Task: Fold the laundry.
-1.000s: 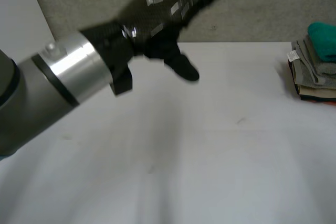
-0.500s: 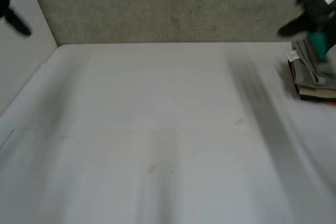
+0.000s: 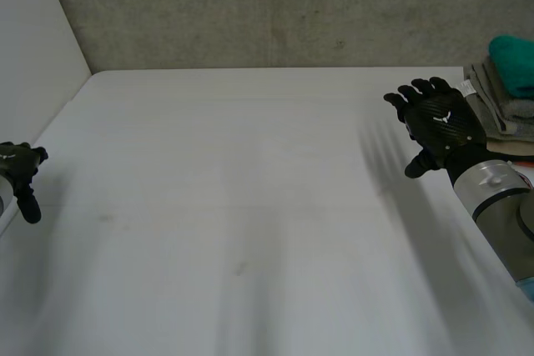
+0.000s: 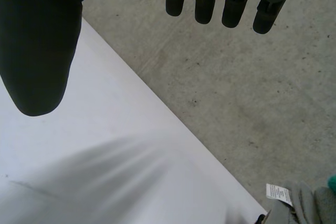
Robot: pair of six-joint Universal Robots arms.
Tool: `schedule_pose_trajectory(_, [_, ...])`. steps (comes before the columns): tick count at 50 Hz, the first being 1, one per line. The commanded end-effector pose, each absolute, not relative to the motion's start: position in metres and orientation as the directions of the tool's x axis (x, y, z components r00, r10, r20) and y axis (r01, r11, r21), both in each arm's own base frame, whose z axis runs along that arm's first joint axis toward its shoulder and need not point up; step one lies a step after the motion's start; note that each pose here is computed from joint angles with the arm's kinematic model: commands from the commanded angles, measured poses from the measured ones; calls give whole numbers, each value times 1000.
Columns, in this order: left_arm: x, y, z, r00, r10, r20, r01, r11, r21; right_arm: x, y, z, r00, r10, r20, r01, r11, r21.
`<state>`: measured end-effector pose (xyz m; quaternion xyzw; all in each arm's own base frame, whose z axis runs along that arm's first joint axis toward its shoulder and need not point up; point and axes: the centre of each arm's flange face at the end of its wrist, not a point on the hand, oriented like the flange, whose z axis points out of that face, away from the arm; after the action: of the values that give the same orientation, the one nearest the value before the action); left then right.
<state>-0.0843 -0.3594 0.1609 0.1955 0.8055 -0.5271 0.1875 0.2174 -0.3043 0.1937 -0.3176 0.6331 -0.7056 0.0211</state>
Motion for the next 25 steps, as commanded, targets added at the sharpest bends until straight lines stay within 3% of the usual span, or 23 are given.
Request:
schedule_pose_trajectory(1, [-92,-374,172,-837,139,-530,547,246,-800,219,-305,189,-796,-440,416,-372,-187,-909])
schedule_pose_trajectory(8, [-113,-409,176,-825,110,-555,564,80,-822,218,-305,187,-796,-441,414,-374,-179,-910])
schedule_pose_trajectory(14, [-127,-420,178,-832,111,-543,549,29,-835,217,-305,188,-803,-439,403,-363,-176,-915])
schedule_pose_trajectory(18, [-130,-421,185,-879,111,-464,468,14,-884,216,-309,198,-817,-405,409,-357,-202,-912])
schedule_pose_trajectory(22, [-146,-417,200,-938,135,-319,320,-17,-947,213,-314,223,-840,-344,419,-351,-244,-904])
schedule_pose_trajectory(25, [-166,-404,236,-963,164,-212,199,-92,-976,208,-316,242,-873,-272,404,-344,-242,-907])
